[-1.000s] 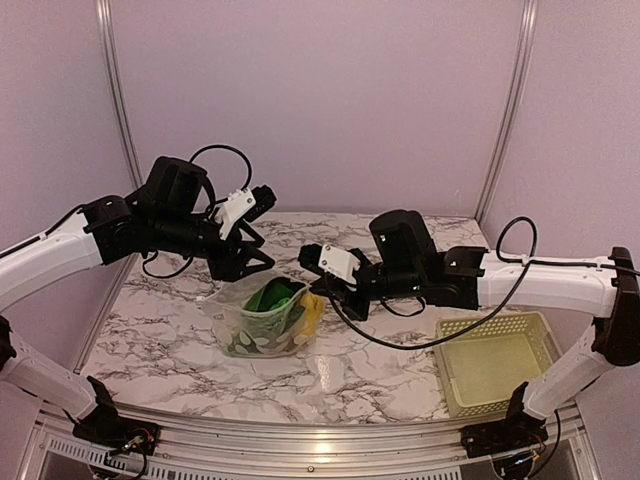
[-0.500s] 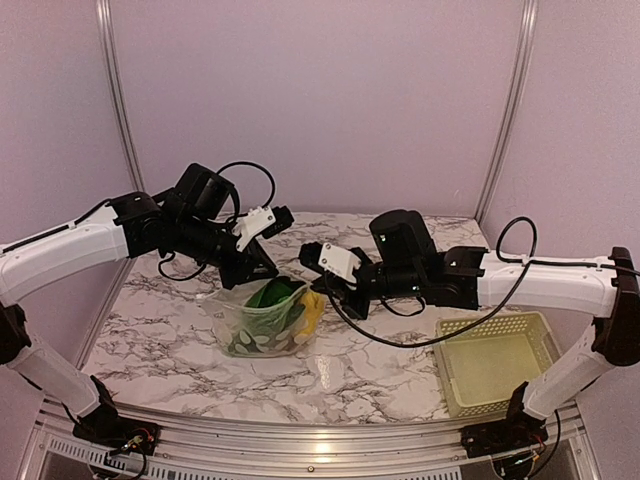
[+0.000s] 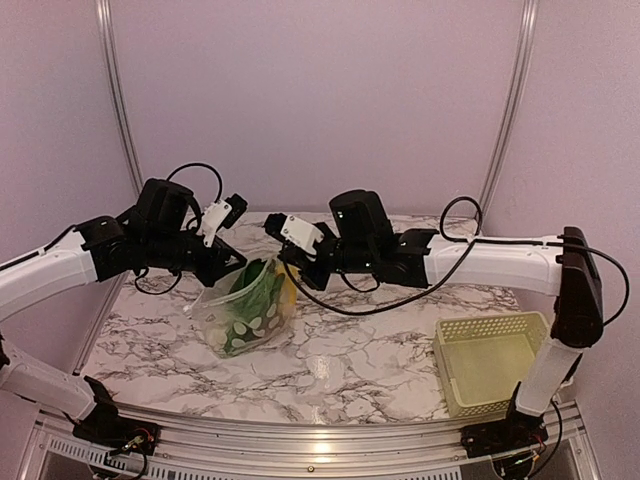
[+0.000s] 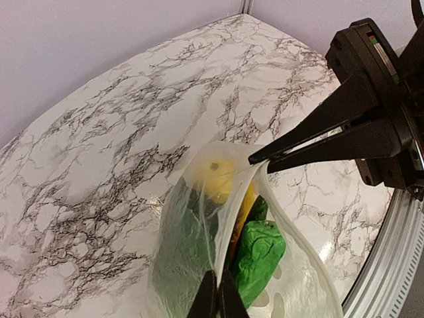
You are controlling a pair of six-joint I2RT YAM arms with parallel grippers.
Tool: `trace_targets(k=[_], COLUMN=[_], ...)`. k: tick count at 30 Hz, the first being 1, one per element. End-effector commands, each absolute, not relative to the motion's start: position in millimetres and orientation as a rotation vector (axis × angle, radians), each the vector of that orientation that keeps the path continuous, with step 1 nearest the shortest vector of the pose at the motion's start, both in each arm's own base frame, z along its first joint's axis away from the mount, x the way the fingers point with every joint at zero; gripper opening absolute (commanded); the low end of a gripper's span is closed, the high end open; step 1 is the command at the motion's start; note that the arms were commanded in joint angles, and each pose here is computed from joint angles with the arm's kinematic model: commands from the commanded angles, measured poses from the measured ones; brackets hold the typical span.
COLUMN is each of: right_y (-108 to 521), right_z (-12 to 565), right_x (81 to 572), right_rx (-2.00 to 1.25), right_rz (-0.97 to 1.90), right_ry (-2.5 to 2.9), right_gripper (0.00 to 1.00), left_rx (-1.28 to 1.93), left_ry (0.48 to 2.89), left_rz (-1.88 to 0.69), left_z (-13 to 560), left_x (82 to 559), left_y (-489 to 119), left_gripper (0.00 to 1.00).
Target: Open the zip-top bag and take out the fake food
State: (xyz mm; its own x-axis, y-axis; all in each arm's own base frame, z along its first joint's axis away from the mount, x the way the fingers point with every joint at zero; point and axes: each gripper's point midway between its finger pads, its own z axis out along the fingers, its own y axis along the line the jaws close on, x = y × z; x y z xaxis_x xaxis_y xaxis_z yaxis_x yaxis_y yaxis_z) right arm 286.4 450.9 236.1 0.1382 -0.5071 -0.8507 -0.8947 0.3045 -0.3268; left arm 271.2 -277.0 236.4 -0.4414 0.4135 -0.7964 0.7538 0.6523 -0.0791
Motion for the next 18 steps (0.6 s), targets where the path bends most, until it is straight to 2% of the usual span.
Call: trace_targets(k=[1,5,11,15,18], right_y=[481.2,489.6,465.9,433.6,411.8], right_z=[295.7,303.0,263.9,255.3,253.0], right_x=[295.1,294.1,293.0,286.4,277.0], right_rx=[-1.257,-1.236,-1.248,-1.217,-1.205], right_rz=[0.562,0.620,0.624,0.631,0.619], right_ry=[1.349,1.294,1.381,1.429,1.459], right_gripper=[0.00,0.00,0.02,0.13,0.28], left_rx=[0.634,0.603,0.587,0.581,0.591], left_ry=[2.030,2.041,2.042,2.029,2.022], left_rz=[-0.572,-0.633,-0.784,-0.844,-0.894], left_z=[274.9,281.1,257.0,246.7,242.1], left_x=[278.9,275.4,270.9,270.9,269.9], left_y=[-256.0,-259.7,-285.9,-304.7,-321.4], left_gripper=[0.00,0.00,0.00,0.00,0.00])
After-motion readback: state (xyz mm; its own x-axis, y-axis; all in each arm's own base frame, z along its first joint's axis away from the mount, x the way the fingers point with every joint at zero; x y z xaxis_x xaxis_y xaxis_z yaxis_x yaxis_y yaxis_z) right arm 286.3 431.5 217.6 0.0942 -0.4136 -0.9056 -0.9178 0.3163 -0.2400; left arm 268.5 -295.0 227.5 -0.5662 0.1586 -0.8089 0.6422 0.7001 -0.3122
